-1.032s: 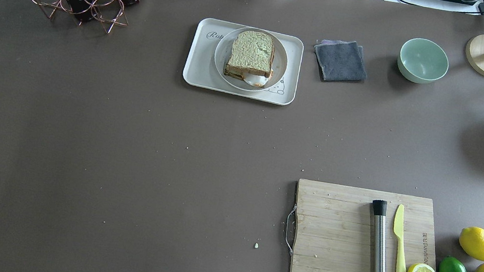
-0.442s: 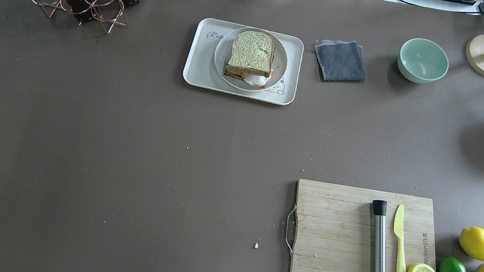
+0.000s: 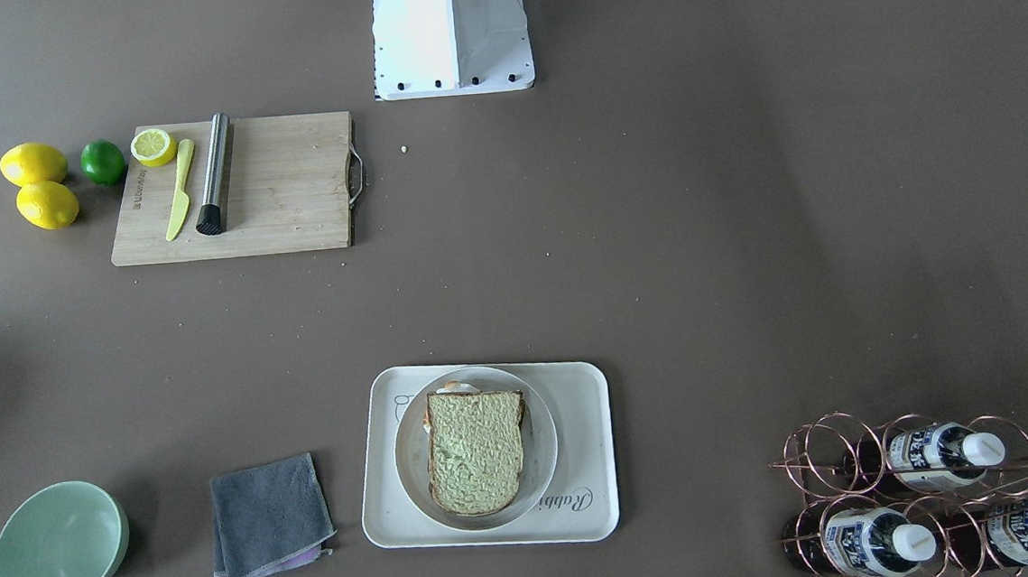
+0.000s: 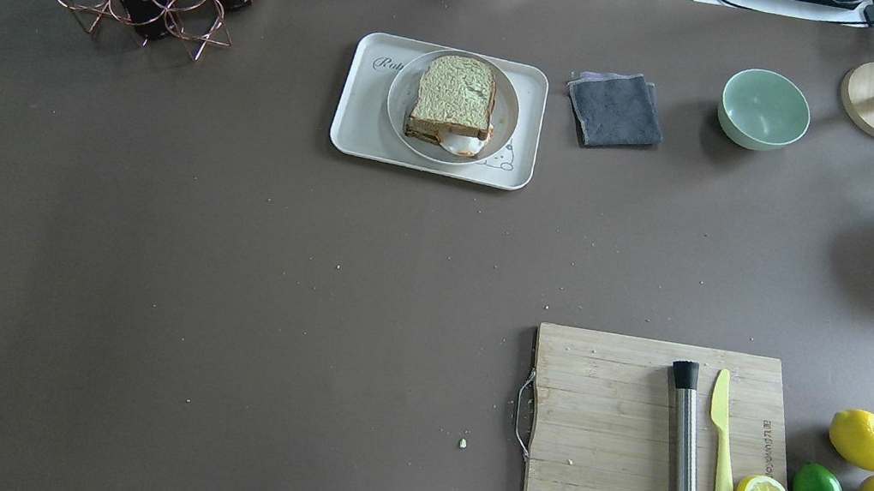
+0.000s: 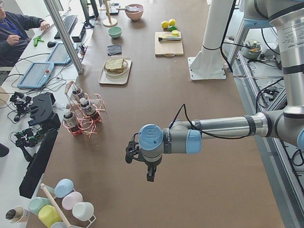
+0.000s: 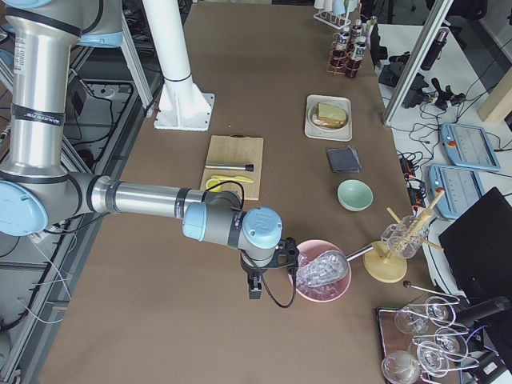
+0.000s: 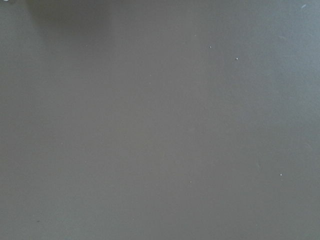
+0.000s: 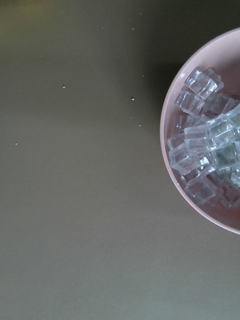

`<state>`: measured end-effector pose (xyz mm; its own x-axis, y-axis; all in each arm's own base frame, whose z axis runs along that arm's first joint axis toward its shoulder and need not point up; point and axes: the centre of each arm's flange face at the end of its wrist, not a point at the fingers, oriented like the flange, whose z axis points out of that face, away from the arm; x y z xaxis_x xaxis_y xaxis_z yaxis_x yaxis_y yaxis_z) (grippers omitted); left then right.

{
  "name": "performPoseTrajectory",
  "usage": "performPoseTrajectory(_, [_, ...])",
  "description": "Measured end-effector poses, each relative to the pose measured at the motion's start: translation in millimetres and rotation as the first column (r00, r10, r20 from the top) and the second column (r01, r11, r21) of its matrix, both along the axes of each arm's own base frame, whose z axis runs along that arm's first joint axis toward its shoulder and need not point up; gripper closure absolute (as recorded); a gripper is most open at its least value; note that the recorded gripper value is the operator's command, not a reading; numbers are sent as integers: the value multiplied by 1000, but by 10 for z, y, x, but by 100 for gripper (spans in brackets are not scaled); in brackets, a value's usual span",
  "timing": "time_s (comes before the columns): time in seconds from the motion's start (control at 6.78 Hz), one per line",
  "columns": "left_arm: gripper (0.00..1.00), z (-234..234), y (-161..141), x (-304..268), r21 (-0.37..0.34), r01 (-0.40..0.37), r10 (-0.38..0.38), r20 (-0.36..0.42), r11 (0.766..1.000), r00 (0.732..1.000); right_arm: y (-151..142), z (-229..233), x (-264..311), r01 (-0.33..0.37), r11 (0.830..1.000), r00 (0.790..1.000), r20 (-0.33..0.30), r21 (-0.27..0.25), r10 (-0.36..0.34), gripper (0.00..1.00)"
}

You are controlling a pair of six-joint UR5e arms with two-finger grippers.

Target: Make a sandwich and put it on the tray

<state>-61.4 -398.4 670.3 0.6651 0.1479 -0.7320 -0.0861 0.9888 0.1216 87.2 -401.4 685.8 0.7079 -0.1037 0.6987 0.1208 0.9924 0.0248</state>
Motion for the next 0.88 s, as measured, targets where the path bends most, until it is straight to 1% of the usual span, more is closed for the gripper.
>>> performPoseTrajectory(0.29, [2, -5, -1, 1, 1, 0, 0, 0, 1000, 1000, 1, -6, -2, -6, 1000, 1000, -7, -11, 6, 0])
performPoseTrajectory(0.44, [2, -6, -2, 2, 2, -1, 1, 0, 1000, 1000, 2, -7, -2, -23, 999, 1000, -11, -30, 23, 0])
performPoseTrajectory(0.74, [2, -5, 1, 1, 2, -1, 1, 0, 1000, 1000, 8, 0, 1, -79, 993, 997, -28, -84, 77, 0])
performPoseTrajectory(0.88, [2, -3, 2, 0, 1, -1, 1, 0, 1000, 1000, 18, 12, 7, -88, 992, 996, -40, -92, 84, 0])
